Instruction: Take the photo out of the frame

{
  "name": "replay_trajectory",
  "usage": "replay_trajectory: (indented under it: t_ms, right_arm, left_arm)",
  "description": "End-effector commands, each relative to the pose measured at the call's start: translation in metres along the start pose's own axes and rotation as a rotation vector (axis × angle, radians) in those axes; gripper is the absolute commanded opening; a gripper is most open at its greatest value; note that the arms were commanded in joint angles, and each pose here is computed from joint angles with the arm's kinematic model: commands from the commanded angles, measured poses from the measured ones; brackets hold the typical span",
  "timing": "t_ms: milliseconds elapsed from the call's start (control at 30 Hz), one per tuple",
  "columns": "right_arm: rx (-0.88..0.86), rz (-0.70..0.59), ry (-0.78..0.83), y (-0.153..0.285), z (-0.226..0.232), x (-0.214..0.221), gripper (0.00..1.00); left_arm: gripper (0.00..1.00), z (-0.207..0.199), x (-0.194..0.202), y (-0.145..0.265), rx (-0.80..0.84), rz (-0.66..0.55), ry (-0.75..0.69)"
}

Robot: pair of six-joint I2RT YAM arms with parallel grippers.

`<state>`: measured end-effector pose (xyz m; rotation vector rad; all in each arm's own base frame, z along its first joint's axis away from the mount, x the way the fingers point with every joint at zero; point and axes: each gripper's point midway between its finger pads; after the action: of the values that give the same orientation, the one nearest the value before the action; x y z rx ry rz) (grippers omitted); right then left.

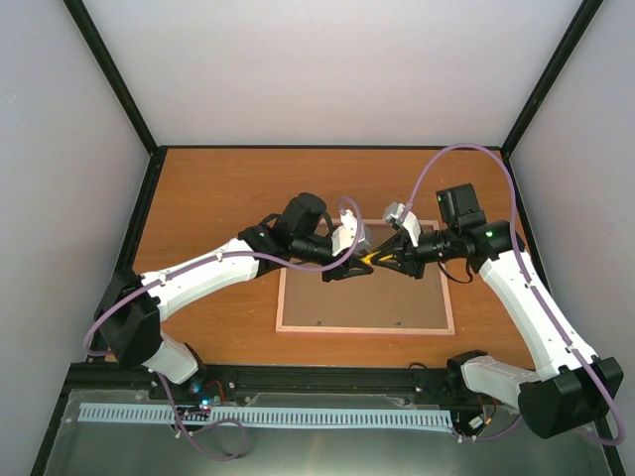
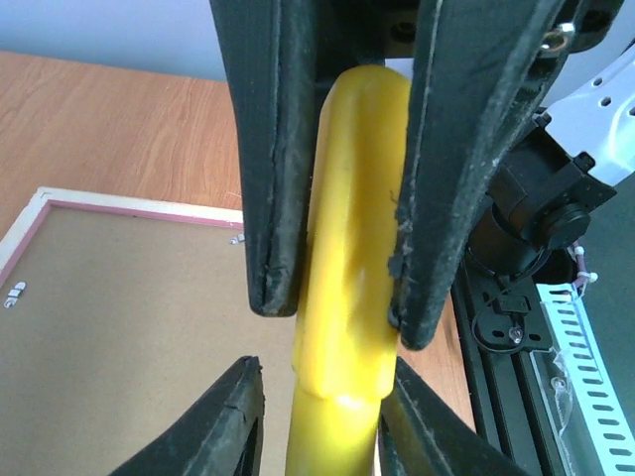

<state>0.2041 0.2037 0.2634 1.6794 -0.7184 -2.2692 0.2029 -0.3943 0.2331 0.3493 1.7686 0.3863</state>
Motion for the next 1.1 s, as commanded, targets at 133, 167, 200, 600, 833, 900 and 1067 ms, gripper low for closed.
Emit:
replay_trajectory:
  t_ms: [133,167,200,600,833,900,1067]
  right_arm:
    - [0.021,-0.002,-0.007,-0.001,-0.003,0.005,0.04]
    - [0.025,0.002,-0.010,-0.001,-0.004,0.005,0.04]
    - [0.029,0.007,-0.014,-0.001,-0.006,0.006,0.04]
    - [0.124,0.030,-0.015,0.010,-0.021,-0.009,0.43]
    - [0.197,0.017,-0.020,0.022,-0.038,-0.015,0.55]
    - [0.212,0.031,-0.027,0.020,-0.042,-0.010,0.55]
    - [0.249,0.096,0.001,0.014,-0.052,0.013,0.57]
  left_arm:
    - [0.19,-0.010,-0.023,0.008,0.015,-0.061,-0.044]
    - [0.17,-0.010,-0.022,0.008,0.013,-0.063,-0.043]
    - [0.15,-0.009,-0.022,0.008,0.011,-0.063,-0.042]
    - [0.06,0.014,0.000,0.009,-0.112,-0.029,0.074]
    - [0.06,0.050,0.050,0.042,-0.303,-0.012,0.352]
    - [0.06,0.066,0.069,0.060,-0.394,-0.022,0.464]
    - [0.04,0.103,0.136,0.114,-0.729,0.014,0.794]
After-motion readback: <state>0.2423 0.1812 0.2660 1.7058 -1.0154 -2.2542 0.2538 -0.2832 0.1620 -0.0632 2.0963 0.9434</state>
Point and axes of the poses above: each gripper's point midway between its finger pads, its own y axis back along the fingers, its own z axis along the line the jaws close on, x = y × z, and after that the axes turned 6 degrees about y, right-handed
